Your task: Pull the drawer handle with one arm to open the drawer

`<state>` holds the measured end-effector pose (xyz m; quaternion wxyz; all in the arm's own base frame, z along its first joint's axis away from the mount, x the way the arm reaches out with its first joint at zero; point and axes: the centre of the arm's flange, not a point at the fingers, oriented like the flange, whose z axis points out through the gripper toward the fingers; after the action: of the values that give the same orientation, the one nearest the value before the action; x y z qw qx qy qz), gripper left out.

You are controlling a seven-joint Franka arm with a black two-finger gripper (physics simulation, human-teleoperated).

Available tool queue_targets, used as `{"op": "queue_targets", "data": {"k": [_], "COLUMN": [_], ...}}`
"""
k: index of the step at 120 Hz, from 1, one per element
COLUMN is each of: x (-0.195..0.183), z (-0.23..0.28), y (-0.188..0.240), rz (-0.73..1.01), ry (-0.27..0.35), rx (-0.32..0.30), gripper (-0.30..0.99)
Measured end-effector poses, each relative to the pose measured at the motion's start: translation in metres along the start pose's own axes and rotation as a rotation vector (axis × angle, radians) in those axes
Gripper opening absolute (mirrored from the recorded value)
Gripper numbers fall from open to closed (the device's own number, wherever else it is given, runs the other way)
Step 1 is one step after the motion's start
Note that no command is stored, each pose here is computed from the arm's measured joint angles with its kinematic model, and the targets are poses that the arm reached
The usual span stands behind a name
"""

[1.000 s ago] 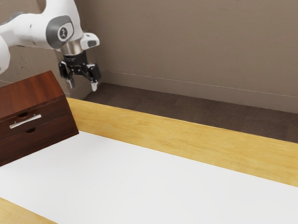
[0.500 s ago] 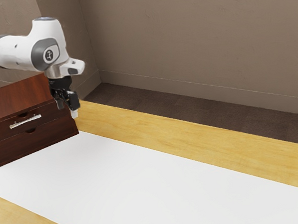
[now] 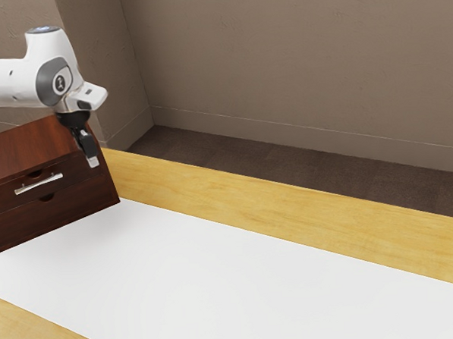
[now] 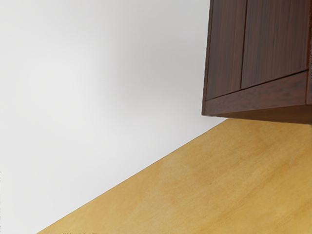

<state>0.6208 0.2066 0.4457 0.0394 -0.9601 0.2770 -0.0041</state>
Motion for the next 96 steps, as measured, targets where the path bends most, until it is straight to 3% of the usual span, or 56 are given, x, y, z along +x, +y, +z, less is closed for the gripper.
{"op": "queue_targets", "data": {"k": [52, 96], "x": [0.005, -0.02], "z": [0.005, 0.014], "y": [0.015, 0.046], "rz": [0.176, 0.224], "ry": [0.012, 0.036], "rx": [0.007, 0.021], "gripper": [0.69, 0.69]}}
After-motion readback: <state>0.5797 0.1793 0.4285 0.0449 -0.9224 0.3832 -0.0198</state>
